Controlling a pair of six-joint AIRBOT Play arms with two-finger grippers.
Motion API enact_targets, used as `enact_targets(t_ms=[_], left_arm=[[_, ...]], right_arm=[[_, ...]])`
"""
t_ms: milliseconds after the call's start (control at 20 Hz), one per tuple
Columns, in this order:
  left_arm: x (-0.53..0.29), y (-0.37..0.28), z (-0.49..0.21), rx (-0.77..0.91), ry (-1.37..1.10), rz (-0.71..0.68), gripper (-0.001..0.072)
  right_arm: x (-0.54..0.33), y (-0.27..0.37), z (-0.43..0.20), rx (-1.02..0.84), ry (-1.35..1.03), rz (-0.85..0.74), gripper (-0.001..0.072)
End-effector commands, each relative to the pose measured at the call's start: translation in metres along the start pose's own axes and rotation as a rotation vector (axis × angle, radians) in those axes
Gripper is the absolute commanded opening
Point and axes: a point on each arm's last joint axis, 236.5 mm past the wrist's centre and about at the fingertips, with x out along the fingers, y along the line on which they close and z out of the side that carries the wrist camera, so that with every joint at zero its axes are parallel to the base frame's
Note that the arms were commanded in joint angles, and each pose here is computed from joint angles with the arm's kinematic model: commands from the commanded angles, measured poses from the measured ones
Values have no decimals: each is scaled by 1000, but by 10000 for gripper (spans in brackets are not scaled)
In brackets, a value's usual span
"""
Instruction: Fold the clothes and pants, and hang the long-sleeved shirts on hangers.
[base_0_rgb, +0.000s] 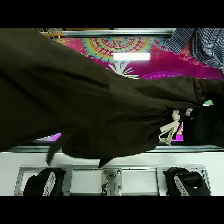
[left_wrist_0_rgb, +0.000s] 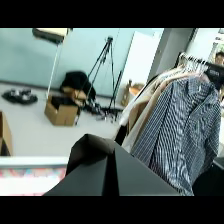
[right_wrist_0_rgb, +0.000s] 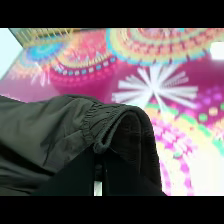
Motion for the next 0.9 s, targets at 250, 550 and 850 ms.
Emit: enact_targets(t_ms=[250, 550, 850], left_arm=[[171, 183, -199, -375, 565, 122, 3], [249, 227, -344, -487, 710, 155, 4], [229, 241, -347, -426, 774, 196, 3]], right_arm=[[149, -93, -102, 260, 621, -228, 17], [294, -173, -138, 265, 618, -283, 17], [295, -179, -117, 164, 547, -287, 17]])
